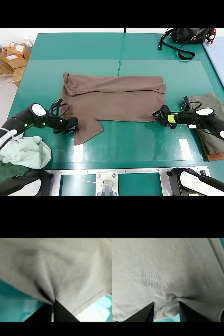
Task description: Fold the shirts.
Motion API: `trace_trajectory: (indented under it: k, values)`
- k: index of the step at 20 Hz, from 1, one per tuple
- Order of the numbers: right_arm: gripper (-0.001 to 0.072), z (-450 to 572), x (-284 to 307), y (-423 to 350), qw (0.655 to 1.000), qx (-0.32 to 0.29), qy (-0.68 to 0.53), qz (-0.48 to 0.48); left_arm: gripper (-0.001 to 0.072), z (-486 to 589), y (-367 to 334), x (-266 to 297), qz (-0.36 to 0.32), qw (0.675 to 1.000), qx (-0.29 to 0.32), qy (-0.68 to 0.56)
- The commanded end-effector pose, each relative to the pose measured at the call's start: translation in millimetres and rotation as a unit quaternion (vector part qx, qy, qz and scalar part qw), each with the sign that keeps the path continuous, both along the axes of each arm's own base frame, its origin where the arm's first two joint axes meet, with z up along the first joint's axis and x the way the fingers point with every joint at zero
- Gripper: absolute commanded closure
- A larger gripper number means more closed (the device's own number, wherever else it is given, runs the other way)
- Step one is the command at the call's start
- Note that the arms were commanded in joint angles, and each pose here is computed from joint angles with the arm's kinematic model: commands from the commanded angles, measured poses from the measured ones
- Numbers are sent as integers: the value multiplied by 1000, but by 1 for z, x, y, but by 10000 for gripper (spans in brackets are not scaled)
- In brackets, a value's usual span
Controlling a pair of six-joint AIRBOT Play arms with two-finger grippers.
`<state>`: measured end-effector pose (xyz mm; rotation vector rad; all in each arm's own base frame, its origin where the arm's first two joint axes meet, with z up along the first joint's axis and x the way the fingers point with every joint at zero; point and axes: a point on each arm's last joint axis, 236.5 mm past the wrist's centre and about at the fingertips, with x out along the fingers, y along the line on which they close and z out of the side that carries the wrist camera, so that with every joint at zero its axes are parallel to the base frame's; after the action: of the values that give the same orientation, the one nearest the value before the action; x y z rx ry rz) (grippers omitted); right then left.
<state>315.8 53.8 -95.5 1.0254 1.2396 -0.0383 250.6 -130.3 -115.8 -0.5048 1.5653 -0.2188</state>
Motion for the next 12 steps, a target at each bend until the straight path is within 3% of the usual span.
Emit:
trace_trajectory:
  k: [1,8,12]
  values:
    - [348,5,-5,6,1000,12,11,25,679,16,-2,2,-65,998,6,-3]
    - [339,36,-42,-27,993,16,66,98,680,34,6,0,-111,994,22,13]
    - [276,22,-58,-42,992,-14,96,83,679,34,6,1,-109,994,23,10]
